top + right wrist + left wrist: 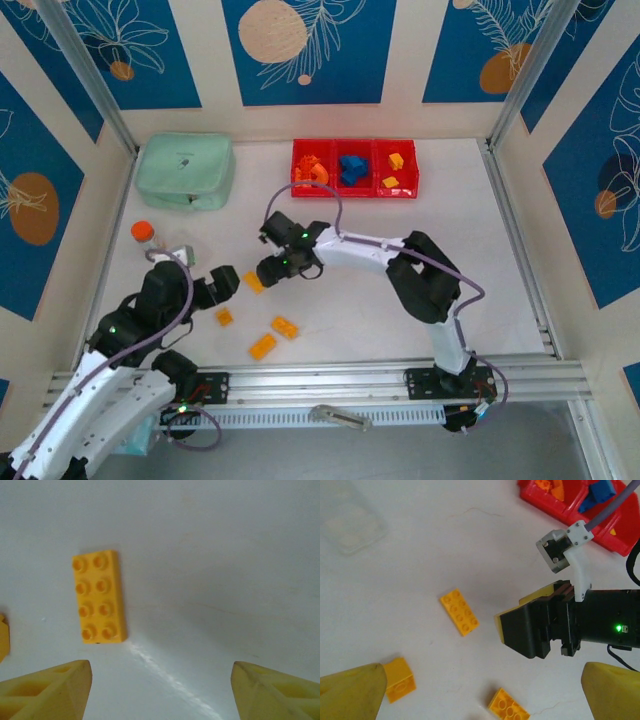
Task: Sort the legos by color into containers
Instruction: Pick up the lego from the center of the table.
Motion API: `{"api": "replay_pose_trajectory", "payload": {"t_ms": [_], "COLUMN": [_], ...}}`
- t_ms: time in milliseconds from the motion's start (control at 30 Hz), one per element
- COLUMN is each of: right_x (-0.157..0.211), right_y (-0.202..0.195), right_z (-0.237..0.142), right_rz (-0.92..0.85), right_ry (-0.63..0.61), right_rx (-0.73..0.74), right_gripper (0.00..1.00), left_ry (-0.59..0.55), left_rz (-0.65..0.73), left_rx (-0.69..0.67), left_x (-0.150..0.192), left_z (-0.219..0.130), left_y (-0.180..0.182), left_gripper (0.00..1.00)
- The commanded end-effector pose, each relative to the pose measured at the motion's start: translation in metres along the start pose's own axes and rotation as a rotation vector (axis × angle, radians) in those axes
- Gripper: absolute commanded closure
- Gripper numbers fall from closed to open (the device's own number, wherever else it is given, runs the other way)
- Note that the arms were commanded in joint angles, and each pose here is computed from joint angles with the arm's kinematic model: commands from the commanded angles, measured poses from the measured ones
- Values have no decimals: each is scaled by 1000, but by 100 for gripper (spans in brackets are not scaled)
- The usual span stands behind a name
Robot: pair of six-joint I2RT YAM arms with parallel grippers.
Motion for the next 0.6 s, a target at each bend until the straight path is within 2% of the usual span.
{"api": "replay_pose_trajectory", "payload": {"t_ms": [0, 200, 567], "right_x": [0, 2, 6], "right_y": [15, 32, 30], "right_z": [5, 27, 58], "right_rz": [-70, -141, -184], "right_ry": [8, 34, 69], "right_rx": [29, 70, 135], "right_gripper": [26, 31, 43], "left_ry": [36, 21, 10], "left_rz": [-44, -66, -68], "left_rx": [-86, -98, -113], "left_x": [16, 19, 17], "left_z": [-5, -10, -10], "left_y": [21, 27, 29], "left_gripper": [1, 1, 1]}}
Point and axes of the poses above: each hand's point on the last joint's axis, 136 mm out from that joint toward the fingers, its own z axis out along the fingers, its own y axis along the line the jaws close on, x = y × z, the point moved 3 cm from there along -z, back along the fingers, and after that the axes turned 10 degrees about z, right-handed, at the moved point
